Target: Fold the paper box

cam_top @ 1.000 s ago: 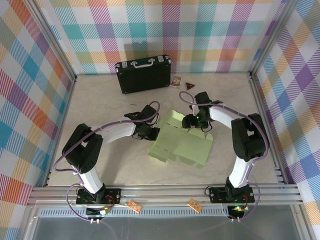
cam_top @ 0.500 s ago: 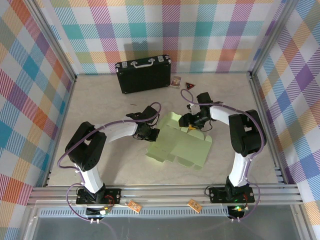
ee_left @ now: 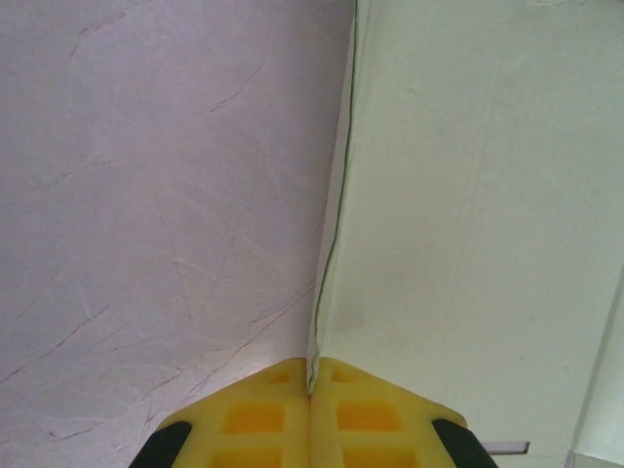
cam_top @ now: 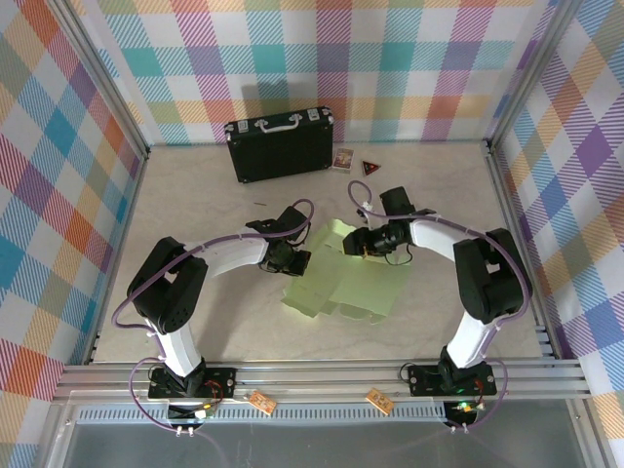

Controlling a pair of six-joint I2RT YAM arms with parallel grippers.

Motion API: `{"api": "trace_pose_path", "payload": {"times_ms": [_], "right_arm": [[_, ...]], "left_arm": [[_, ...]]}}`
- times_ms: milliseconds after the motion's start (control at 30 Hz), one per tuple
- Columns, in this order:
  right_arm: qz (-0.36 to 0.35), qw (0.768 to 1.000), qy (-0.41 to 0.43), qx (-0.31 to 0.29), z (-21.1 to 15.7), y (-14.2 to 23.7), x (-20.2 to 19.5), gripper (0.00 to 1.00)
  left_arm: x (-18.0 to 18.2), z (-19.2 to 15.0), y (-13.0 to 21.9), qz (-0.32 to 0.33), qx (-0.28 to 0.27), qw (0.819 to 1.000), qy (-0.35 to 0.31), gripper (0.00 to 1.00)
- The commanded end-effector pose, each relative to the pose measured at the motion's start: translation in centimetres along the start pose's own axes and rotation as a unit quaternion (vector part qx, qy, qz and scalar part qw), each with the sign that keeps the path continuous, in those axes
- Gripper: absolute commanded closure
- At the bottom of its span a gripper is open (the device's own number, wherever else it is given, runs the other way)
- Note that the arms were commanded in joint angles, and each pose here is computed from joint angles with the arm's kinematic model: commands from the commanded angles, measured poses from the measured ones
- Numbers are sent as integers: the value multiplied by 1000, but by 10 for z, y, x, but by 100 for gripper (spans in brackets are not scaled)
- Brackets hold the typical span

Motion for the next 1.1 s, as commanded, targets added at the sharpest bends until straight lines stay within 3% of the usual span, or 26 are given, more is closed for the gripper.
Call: {"api": "trace_pose_path", "payload": {"times_ms": [0,367,800,1067], "right_arm": [[36,999,-3,22,-12,-12,8,47],[-7,994,-60,96,-54,-36,-7,55],[-92,974,-156,135,-83,-46,-34,62],[-80,971,-186,131,-90,-54,-45,64]], "left_arm": [[2,4,1,5,-5,1000,4,100],[4,3,2,8,-7,1000,6,100],[6,4,7,20,-15,1000,8,100],[13,2,10,34,-22,999,23,100]]}}
Point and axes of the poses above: each hand's point on the last joint's axis, 136 mm out from that joint toward the fingers, its own y axis back along the fingers, its own x axis along the line the jaws close on, z = x × y, the point moved 6 cm from there along y, back along the fingers, and after that the axes turned 7 degrees about y, right-handed, at the moved point
